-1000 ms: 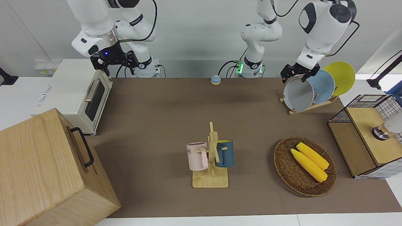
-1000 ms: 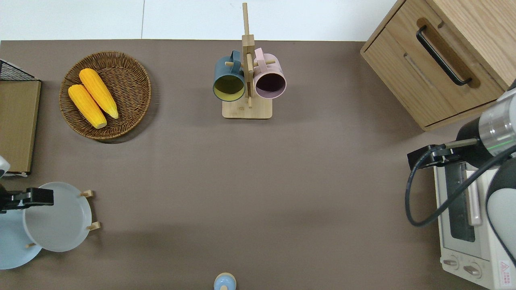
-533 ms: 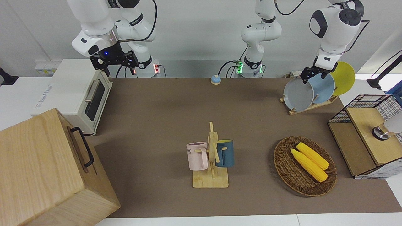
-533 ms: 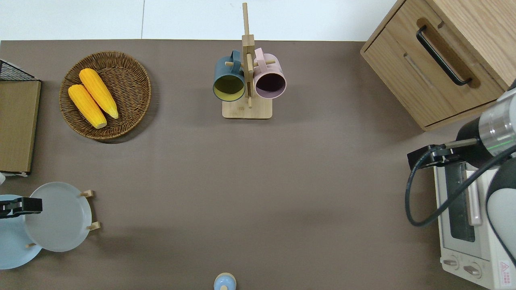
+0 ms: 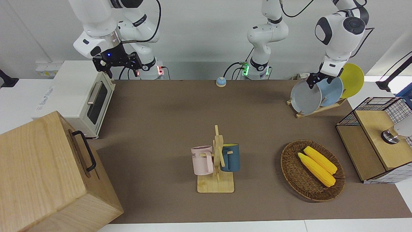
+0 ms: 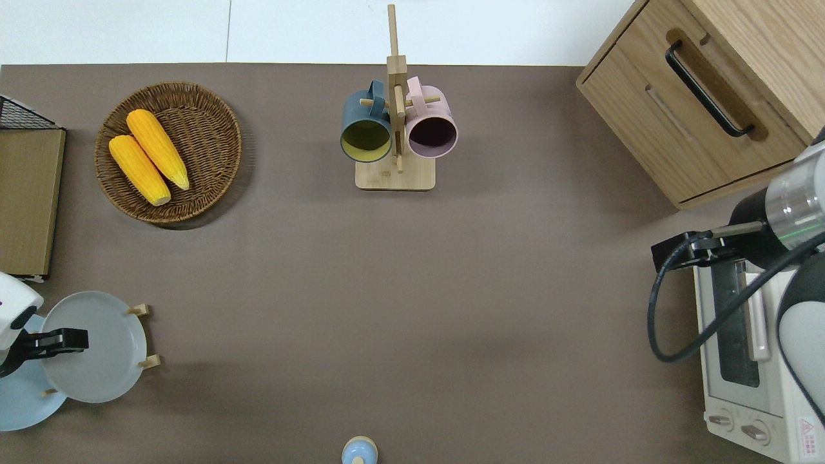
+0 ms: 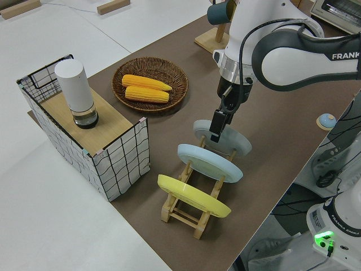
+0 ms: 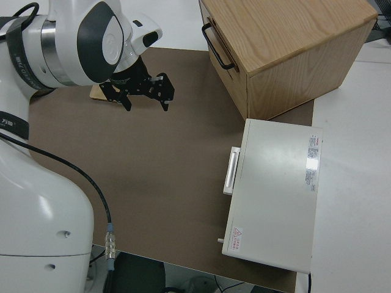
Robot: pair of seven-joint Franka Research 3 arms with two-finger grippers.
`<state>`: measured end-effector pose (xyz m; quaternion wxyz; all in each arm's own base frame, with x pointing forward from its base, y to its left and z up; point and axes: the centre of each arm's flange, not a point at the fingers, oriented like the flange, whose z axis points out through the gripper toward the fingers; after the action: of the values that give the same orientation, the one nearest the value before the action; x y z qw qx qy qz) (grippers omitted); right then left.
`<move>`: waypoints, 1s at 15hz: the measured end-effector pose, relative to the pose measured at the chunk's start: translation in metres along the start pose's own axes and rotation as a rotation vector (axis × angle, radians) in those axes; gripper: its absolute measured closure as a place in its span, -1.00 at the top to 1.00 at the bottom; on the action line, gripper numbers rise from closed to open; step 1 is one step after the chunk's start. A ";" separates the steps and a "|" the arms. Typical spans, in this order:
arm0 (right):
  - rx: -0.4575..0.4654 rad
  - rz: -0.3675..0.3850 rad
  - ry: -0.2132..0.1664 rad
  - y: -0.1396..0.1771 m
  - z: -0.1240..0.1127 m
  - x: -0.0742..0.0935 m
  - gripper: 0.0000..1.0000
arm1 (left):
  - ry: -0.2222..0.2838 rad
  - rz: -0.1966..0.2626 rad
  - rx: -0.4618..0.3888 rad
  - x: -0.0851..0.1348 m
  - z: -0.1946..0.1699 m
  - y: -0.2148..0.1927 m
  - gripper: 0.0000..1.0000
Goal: Pick gray plate from low plate rack and place it on table with left arm
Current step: 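Close the left gripper on the rim of the top gray plate, then lift the gray plate out of the rack with the left gripper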
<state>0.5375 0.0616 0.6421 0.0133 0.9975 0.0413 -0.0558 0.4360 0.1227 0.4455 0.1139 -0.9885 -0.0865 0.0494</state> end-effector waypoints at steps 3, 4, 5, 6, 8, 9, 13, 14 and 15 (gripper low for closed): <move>0.000 0.000 0.000 0.000 0.000 0.000 0.97 | -0.006 -0.017 0.019 -0.002 0.005 0.002 0.70; 0.000 0.000 0.000 0.000 0.000 0.000 0.97 | -0.006 -0.026 0.021 -0.002 0.005 0.004 0.44; 0.000 0.000 0.000 0.000 0.000 0.000 0.97 | -0.005 -0.030 0.024 -0.001 0.004 0.007 0.22; 0.000 0.000 0.000 0.000 0.000 0.000 0.97 | -0.004 -0.031 0.025 -0.001 0.004 0.010 0.07; 0.000 0.000 0.000 0.000 0.000 0.000 0.97 | -0.002 -0.030 0.028 -0.001 0.003 0.013 -0.39; 0.000 0.000 0.000 0.000 0.000 0.000 0.97 | 0.000 -0.031 0.028 -0.001 0.002 0.014 -0.65; 0.000 0.000 0.000 0.000 0.000 0.000 0.97 | 0.009 -0.029 0.029 -0.001 -0.003 0.015 -0.70; 0.000 0.000 0.000 0.000 0.000 0.000 0.97 | 0.008 -0.030 0.030 -0.001 -0.005 0.014 -0.70; 0.000 0.000 0.000 0.000 0.000 0.000 0.97 | 0.002 -0.032 0.032 -0.001 -0.007 0.013 -0.70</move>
<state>0.5375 0.0616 0.6421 0.0133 0.9975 0.0413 -0.0558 0.4379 0.1083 0.4495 0.1303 -0.9851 -0.1015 0.0481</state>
